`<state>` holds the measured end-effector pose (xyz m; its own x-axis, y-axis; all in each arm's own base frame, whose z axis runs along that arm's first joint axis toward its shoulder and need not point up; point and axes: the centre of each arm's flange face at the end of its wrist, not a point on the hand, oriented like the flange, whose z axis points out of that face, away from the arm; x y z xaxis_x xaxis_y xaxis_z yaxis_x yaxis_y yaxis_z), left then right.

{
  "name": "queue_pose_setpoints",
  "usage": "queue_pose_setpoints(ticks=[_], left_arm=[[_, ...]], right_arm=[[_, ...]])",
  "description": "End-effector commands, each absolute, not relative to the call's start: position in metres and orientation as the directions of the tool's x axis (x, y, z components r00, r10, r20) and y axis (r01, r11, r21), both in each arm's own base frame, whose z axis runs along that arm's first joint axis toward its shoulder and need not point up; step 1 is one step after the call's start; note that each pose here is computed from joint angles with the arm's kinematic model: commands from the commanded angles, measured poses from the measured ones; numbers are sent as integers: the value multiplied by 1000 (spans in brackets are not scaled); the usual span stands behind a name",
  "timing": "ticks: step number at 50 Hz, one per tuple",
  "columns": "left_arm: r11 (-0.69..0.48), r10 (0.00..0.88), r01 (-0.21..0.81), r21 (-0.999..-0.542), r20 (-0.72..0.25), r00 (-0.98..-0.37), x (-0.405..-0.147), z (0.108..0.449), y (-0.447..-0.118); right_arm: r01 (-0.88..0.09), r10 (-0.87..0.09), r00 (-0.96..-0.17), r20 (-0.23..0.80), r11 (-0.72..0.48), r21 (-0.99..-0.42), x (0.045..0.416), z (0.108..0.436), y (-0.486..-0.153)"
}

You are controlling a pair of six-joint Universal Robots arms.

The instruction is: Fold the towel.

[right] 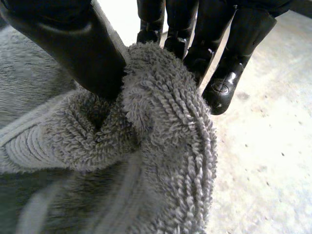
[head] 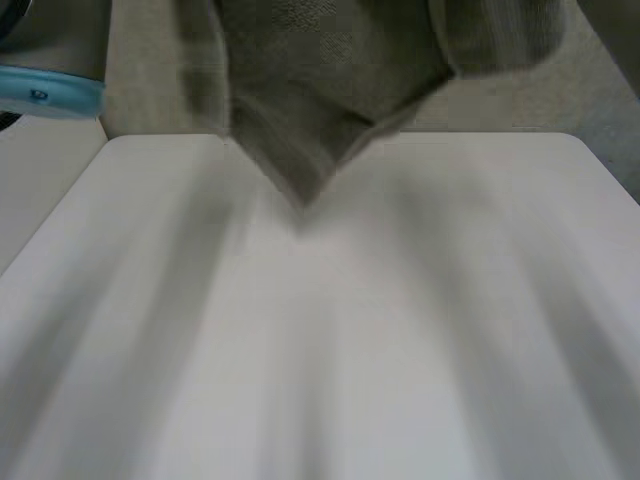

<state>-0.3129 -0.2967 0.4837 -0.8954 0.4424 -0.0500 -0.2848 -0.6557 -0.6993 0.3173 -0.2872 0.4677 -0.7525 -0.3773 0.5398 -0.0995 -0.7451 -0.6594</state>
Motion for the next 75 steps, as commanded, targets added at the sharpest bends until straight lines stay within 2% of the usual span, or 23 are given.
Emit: queue_pose_setpoints(ticks=[1,2,3,4,5,7,8,10,13,15,18,22,26,27,29,35,40,46,52,54,63,68,75], left_arm=[[-477,461,-175,-861,-76,-884,-311,415,-291],[-424,473,-145,-894,-83,-877,-310,393,-287],[-424,474,-144,-894,-83,-877,-310,393,-287],[-366,491,-113,-924,-88,-867,-308,370,-281],[-366,491,-113,-924,-88,-867,-308,370,-281],[-252,536,-42,-967,-103,-838,-305,325,-268],[-252,537,-42,-967,-103,-837,-305,324,-268],[-144,584,38,-989,-116,-803,-304,279,-252],[-100,598,86,-991,-129,-791,-303,258,-245],[-53,614,180,-982,-174,-770,-300,227,-234],[-50,643,243,-969,-217,-734,-306,209,-223],[-75,645,246,-966,-235,-727,-310,207,-222],[-111,634,225,-968,-244,-734,-313,209,-226],[-111,634,225,-968,-244,-734,-313,209,-226],[-120,621,222,-968,-248,-744,-314,205,-230],[-100,607,235,-967,-247,-755,-316,194,-235],[-76,603,249,-965,-243,-760,-312,187,-233],[-67,604,258,-964,-245,-758,-309,186,-231],[-44,575,278,-959,-252,-778,-290,185,-237],[-23,564,285,-958,-247,-788,-280,181,-242],[15,631,303,-953,-227,-742,-281,158,-246],[13,640,347,-938,-259,-724,-280,145,-254],[-3,644,410,-912,-315,-697,-279,133,-260]], right_arm=[[-264,-594,-541,595,-551,-791,319,399,-278],[-265,-595,-541,595,-551,-791,319,399,-278],[-341,-650,-472,596,-489,-803,321,372,-277],[-423,-701,-397,592,-433,-796,319,345,-274],[-424,-702,-396,592,-432,-796,319,345,-274],[-578,-784,-248,569,-352,-737,311,297,-263],[-578,-785,-247,569,-351,-736,311,297,-263],[-674,-823,-163,544,-310,-671,298,262,-259],[-700,-828,-156,539,-293,-652,292,249,-260],[-724,-815,-176,553,-273,-634,285,235,-265],[-728,-764,-212,610,-293,-620,283,231,-271],[-735,-675,-290,678,-296,-610,280,235,-278],[-724,-558,-430,710,-256,-640,272,240,-281],[-724,-558,-430,710,-256,-641,272,240,-281],[-709,-532,-492,689,-215,-672,267,237,-277],[-686,-569,-535,624,-138,-714,261,223,-262],[-616,-573,-627,527,-49,-786,248,219,-246],[-557,-564,-672,479,-40,-829,240,231,-223],[-510,-553,-710,436,-23,-860,227,237,-195],[-476,-530,-753,390,30,-879,216,235,-192],[-409,-519,-794,318,67,-910,209,217,-194],[-394,-510,-799,320,41,-918,209,206,-202],[-414,-535,-791,296,112,-903,216,171,-225]])
